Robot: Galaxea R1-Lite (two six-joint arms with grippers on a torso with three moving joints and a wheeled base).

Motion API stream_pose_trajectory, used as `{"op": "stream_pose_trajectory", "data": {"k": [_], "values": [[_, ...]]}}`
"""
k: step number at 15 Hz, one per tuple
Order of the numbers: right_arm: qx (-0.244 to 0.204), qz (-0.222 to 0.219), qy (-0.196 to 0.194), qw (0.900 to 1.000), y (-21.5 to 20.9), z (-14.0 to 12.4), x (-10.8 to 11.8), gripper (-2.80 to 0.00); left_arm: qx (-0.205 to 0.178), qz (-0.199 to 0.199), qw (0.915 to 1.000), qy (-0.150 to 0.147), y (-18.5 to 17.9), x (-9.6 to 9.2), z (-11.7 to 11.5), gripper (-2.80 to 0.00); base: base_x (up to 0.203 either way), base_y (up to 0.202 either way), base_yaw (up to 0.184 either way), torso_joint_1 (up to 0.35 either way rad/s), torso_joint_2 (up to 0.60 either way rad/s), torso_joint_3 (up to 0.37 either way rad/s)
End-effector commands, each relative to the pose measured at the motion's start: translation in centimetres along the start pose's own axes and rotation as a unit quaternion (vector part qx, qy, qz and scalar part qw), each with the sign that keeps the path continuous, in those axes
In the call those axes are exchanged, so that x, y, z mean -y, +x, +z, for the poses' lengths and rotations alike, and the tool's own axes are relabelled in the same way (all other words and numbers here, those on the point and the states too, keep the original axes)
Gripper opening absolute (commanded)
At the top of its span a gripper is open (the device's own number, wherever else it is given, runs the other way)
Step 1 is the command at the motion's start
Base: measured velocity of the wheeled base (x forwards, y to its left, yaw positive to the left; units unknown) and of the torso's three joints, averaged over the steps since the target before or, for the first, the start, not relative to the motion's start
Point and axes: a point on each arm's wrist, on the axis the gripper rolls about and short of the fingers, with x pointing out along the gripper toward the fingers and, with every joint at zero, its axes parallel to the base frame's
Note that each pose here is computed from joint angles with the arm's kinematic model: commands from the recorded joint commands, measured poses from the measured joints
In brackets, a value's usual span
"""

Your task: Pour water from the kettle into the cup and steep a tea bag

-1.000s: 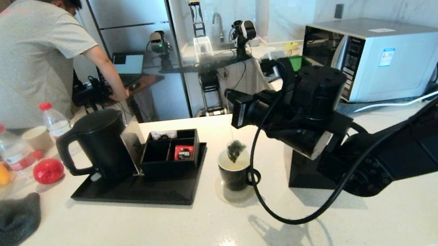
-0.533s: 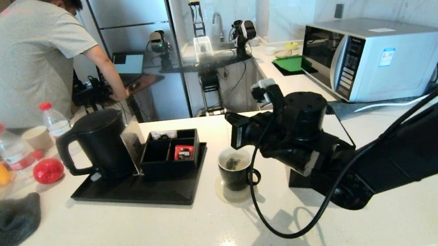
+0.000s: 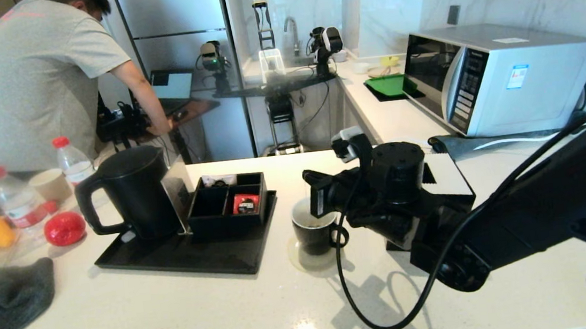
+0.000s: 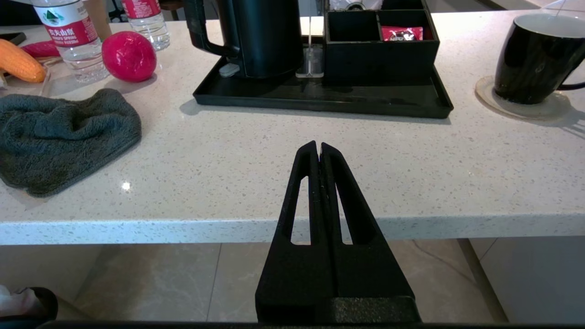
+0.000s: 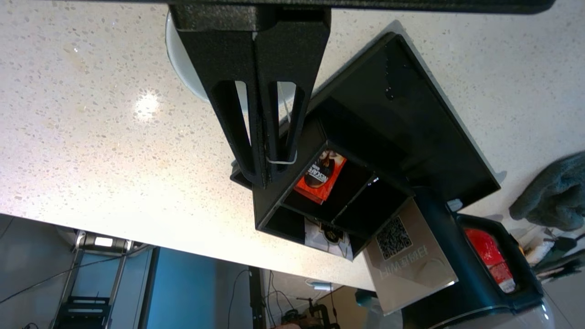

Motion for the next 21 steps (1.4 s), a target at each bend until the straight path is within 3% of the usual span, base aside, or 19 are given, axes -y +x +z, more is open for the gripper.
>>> {"op": "stream_pose_trajectory", "data": {"k": [1, 5, 13, 21], "values": [[-0.005, -0.001, 0.000, 1.000, 0.2, -0.6, 0.0, -2.80, 0.000, 0.000, 1.0000, 0.000, 0.0, 0.0, 0.0, -2.80, 0.000, 0.000, 0.000, 0.000, 0.00, 0.000], [0.003, 0.000, 0.001, 1.000, 0.1, 0.1, 0.0, -2.80, 0.000, 0.000, 1.0000, 0.000, 0.0, 0.0, 0.0, -2.80, 0.000, 0.000, 0.000, 0.000, 0.00, 0.000], [0.057, 0.005, -0.018, 0.998, -2.1, 5.2, -0.5, -2.80, 0.000, 0.000, 1.0000, 0.000, 0.0, 0.0, 0.0, -2.80, 0.000, 0.000, 0.000, 0.000, 0.00, 0.000], [0.072, 0.001, -0.022, 0.997, -2.9, 6.4, -0.3, -2.80, 0.000, -0.001, 1.0000, 0.000, 0.0, 0.0, 0.0, -2.80, 0.000, 0.000, 0.000, 0.000, 0.00, 0.000]]}}
